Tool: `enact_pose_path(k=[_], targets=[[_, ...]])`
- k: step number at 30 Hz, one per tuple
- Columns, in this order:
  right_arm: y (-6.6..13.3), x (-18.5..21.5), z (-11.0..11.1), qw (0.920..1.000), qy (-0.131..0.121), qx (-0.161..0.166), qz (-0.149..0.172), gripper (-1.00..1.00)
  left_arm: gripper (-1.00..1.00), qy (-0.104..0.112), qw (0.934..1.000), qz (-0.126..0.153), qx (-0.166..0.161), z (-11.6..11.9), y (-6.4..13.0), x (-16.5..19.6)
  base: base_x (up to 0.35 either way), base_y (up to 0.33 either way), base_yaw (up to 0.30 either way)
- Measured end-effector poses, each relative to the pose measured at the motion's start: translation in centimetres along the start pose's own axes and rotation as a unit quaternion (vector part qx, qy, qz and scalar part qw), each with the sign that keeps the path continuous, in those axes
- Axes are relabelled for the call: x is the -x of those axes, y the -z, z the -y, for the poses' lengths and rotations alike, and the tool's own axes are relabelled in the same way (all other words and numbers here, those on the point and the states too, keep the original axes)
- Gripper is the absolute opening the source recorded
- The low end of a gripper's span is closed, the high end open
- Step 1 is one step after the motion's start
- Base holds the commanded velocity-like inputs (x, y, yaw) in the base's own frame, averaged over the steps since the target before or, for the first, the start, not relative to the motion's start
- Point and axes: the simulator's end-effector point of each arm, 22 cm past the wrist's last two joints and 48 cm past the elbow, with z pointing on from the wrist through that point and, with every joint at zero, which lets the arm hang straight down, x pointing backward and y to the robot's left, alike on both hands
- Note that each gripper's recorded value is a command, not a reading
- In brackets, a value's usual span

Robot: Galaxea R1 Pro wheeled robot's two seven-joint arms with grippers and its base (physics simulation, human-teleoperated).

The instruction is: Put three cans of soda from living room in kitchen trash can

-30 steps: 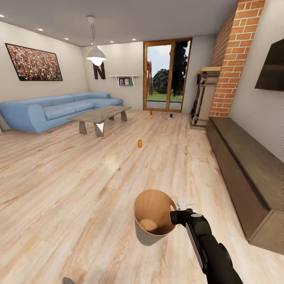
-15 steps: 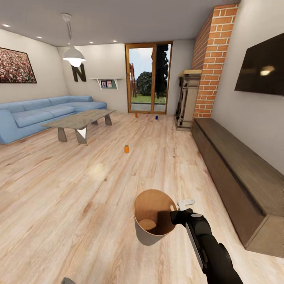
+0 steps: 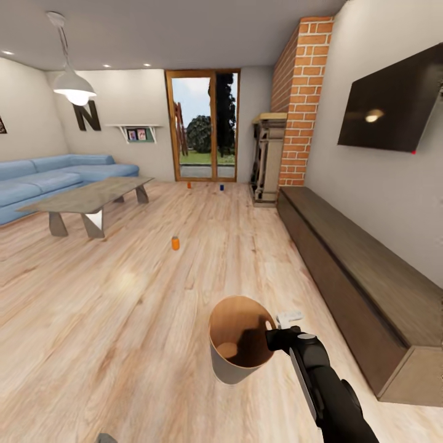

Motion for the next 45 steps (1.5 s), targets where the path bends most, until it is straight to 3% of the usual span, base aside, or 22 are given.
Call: enact_pose_path(k=[8,45], targets=[[0.21,0.25,0.12,1.0000,0.002,-0.003,0.003,-1.00,1.00,-0.002,1.0000,0.002,-0.001,0.09,0.05,0.24,0.337,0.097,-0.171],[-0.03,-0.26,-0.10,1.0000,0.001,0.000,-0.003,-1.00,1.00,-0.002,1.0000,0.002,-0.001,0.10,0.05,0.23,0.337,0.098,-0.002]])
